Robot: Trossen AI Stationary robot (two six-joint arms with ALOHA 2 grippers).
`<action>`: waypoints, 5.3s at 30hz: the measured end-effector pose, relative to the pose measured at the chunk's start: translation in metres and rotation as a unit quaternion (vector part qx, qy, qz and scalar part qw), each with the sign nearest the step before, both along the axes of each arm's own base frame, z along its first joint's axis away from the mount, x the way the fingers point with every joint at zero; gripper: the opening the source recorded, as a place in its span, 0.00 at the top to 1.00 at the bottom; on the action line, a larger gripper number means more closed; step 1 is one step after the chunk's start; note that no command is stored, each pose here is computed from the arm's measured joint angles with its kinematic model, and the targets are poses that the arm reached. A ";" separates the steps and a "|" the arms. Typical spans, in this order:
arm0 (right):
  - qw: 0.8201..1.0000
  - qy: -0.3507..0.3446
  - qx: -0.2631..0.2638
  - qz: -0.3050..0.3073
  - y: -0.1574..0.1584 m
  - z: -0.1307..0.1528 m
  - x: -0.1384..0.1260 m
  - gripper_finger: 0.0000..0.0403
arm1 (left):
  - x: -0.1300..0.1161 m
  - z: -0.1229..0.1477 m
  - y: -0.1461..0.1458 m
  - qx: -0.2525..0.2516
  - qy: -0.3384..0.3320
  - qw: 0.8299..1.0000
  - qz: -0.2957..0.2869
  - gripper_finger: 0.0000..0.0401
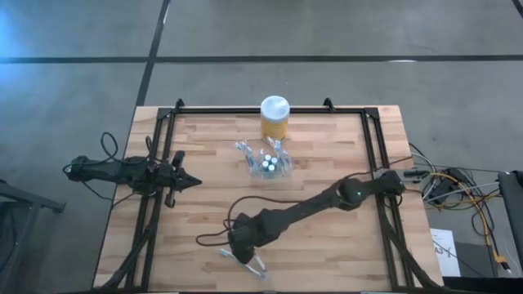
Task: Pick & Place toothbrushing station
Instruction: Put the violet toothbrush into the transparent organizer
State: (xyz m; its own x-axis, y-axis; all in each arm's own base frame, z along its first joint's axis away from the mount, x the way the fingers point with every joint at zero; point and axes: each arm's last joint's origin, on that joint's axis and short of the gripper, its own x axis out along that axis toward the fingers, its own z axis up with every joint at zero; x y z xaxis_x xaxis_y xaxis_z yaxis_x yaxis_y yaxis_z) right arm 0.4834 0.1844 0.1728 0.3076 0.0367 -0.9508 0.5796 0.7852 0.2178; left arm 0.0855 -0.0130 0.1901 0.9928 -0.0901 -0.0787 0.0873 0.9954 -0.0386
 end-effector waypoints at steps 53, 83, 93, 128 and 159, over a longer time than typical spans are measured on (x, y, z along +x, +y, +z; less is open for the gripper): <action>0.981 -0.018 -0.110 0.160 0.002 0.010 -0.005 0.98 | 0.000 0.000 0.001 0.016 -0.001 1.000 0.025 0.98; 0.785 -0.443 -0.320 0.292 -0.048 0.196 -0.225 0.98 | 0.000 0.000 0.003 0.029 -0.004 0.998 0.056 0.98; 0.757 -0.512 -0.292 0.282 -0.098 0.142 -0.290 0.98 | 0.000 0.001 0.003 0.073 -0.011 0.996 0.054 0.98; 0.691 -0.611 -0.308 0.232 -0.150 0.026 -0.392 0.98 | 0.000 0.003 0.003 0.042 -0.015 0.997 0.057 0.98; 0.661 -0.660 -0.336 0.120 -0.157 0.036 -0.396 0.98 | 0.000 0.002 0.003 0.045 -0.013 0.997 0.057 0.98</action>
